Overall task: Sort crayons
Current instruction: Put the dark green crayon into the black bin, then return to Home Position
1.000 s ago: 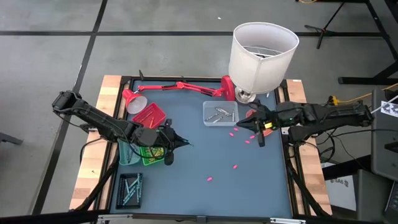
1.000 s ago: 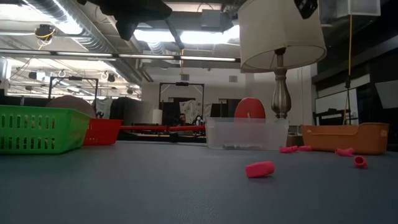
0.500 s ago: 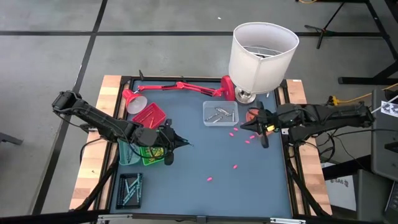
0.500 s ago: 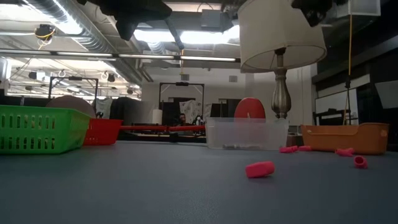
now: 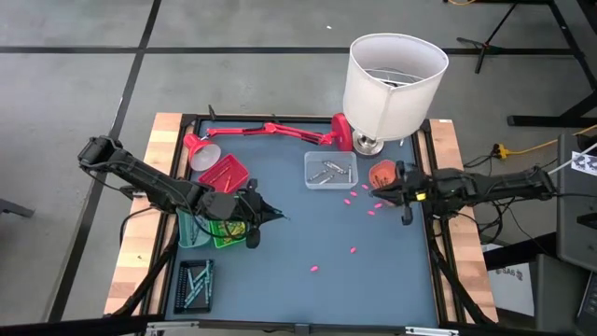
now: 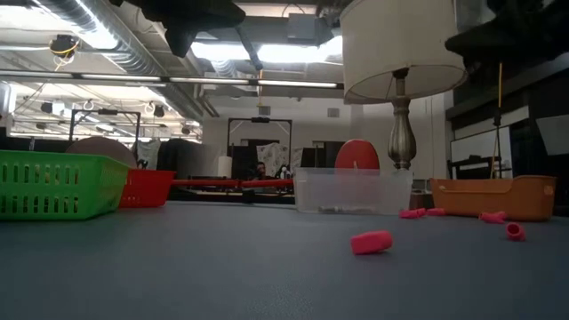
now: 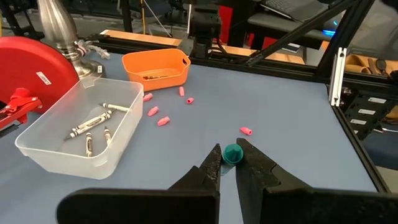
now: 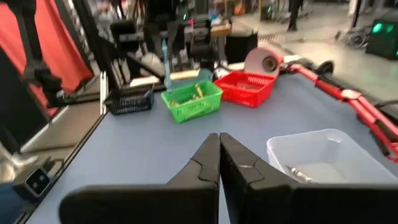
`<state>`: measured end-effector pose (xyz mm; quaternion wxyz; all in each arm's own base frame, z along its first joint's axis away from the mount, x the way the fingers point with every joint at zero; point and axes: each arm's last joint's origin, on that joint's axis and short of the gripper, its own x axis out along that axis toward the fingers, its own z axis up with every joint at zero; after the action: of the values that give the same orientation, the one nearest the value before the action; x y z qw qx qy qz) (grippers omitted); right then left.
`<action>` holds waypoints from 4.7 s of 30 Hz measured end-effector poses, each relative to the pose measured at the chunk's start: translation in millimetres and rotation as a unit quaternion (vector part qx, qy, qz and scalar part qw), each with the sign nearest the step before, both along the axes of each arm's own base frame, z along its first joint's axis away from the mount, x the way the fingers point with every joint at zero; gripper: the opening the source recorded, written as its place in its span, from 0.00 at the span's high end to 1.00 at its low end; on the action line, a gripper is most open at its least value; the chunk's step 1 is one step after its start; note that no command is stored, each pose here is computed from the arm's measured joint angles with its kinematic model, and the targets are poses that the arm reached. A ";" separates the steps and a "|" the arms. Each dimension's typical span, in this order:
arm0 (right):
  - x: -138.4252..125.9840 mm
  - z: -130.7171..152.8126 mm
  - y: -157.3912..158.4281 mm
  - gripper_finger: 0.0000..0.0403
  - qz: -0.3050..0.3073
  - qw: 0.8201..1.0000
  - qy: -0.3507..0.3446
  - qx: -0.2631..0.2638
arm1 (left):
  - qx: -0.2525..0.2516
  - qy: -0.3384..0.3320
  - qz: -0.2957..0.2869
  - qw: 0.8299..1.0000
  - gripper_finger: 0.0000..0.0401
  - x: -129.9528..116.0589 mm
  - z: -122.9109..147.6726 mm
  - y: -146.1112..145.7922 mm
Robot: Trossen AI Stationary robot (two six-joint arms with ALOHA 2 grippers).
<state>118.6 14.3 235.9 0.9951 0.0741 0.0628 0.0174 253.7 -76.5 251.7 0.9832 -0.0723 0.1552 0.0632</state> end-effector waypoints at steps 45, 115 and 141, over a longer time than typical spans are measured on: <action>-22.0 -64.4 -8.7 0.99 -0.094 0.989 -0.087 -0.074 | -0.390 0.183 -0.229 0.873 0.97 -38.0 -5.9 -72.2; -21.7 -65.3 -7.3 0.99 -0.069 0.992 -0.084 -0.070 | 0.073 0.188 -0.103 0.974 1.00 -13.9 -28.6 15.6; -21.7 -65.4 -7.3 0.99 -0.069 0.992 -0.085 -0.071 | 0.129 -0.020 -0.018 0.991 1.00 -138.1 66.8 75.4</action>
<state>96.8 7.0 170.5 0.9984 0.0061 -0.0258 -0.0492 115.6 -1.1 318.5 0.9883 0.0565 0.1269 0.0634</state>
